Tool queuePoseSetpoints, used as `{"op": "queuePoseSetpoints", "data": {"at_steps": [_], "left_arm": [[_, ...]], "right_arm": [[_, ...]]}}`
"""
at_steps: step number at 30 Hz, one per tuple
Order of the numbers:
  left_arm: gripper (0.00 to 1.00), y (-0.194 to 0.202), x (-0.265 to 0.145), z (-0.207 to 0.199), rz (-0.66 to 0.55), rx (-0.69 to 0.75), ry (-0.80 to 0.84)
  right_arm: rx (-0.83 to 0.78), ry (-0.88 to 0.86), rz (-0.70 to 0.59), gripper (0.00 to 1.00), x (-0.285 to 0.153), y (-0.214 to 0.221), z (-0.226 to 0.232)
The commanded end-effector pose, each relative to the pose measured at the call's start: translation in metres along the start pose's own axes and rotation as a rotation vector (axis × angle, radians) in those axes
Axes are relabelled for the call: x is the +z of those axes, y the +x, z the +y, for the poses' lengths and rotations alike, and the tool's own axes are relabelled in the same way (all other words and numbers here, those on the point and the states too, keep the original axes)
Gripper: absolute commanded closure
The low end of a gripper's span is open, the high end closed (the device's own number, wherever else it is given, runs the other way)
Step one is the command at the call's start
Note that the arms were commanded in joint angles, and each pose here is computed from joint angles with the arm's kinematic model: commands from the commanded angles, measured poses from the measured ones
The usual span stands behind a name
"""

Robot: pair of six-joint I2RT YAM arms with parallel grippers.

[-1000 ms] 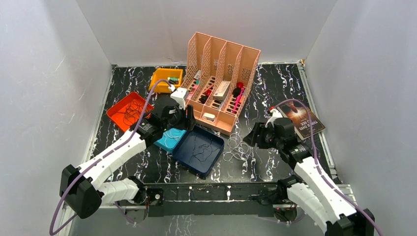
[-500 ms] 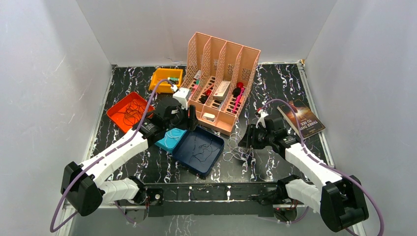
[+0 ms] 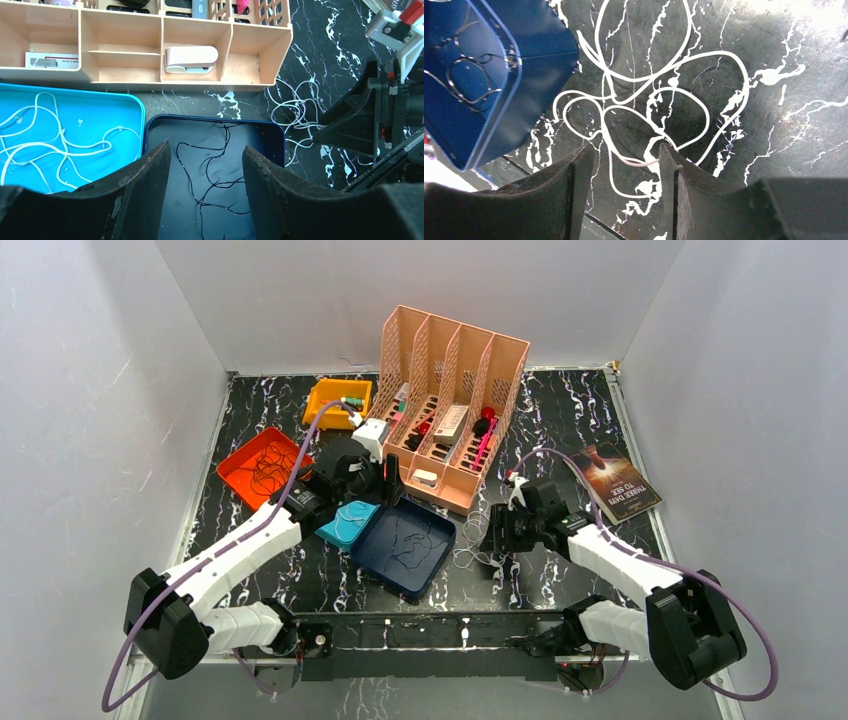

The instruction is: Untangle the cables

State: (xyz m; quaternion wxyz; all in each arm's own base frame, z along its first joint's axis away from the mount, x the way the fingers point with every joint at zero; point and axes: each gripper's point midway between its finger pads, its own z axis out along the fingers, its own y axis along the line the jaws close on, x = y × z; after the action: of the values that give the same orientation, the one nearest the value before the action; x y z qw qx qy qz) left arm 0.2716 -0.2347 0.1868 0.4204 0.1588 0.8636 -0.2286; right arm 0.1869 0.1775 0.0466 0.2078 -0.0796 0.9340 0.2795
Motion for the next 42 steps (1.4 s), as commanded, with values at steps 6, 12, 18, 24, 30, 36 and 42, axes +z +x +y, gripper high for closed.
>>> {"op": "queuePoseSetpoints", "data": {"at_steps": [6, 12, 18, 24, 30, 36, 42], "left_arm": [[0.46, -0.002, -0.001, -0.005, 0.000, 0.011, 0.022], [0.46, -0.004, -0.003, -0.005, -0.007, 0.019, 0.023], [0.46, -0.016, -0.005, -0.011, -0.051, 0.042, 0.053], [0.46, -0.031, -0.007, -0.036, -0.102, 0.056, 0.184], [0.46, -0.038, -0.006, -0.059, -0.139, 0.067, 0.284], [0.46, -0.048, 0.001, -0.101, -0.185, 0.103, 0.388], [0.45, -0.050, 0.011, -0.137, -0.276, 0.141, 0.449]], "right_arm": [[-0.085, 0.065, -0.036, 0.62, 0.004, -0.018, 0.009], [-0.110, 0.088, -0.147, 0.86, -0.016, -0.036, 0.015], [-0.100, 0.084, -0.317, 0.99, -0.056, -0.062, 0.029], [-0.074, 0.068, -0.506, 1.00, -0.104, -0.091, 0.045], [0.005, 0.028, -0.649, 1.00, -0.143, -0.112, 0.061], [0.070, -0.033, -0.773, 1.00, -0.172, -0.128, 0.074], [0.063, -0.052, -0.844, 1.00, -0.189, -0.147, 0.084]]}}
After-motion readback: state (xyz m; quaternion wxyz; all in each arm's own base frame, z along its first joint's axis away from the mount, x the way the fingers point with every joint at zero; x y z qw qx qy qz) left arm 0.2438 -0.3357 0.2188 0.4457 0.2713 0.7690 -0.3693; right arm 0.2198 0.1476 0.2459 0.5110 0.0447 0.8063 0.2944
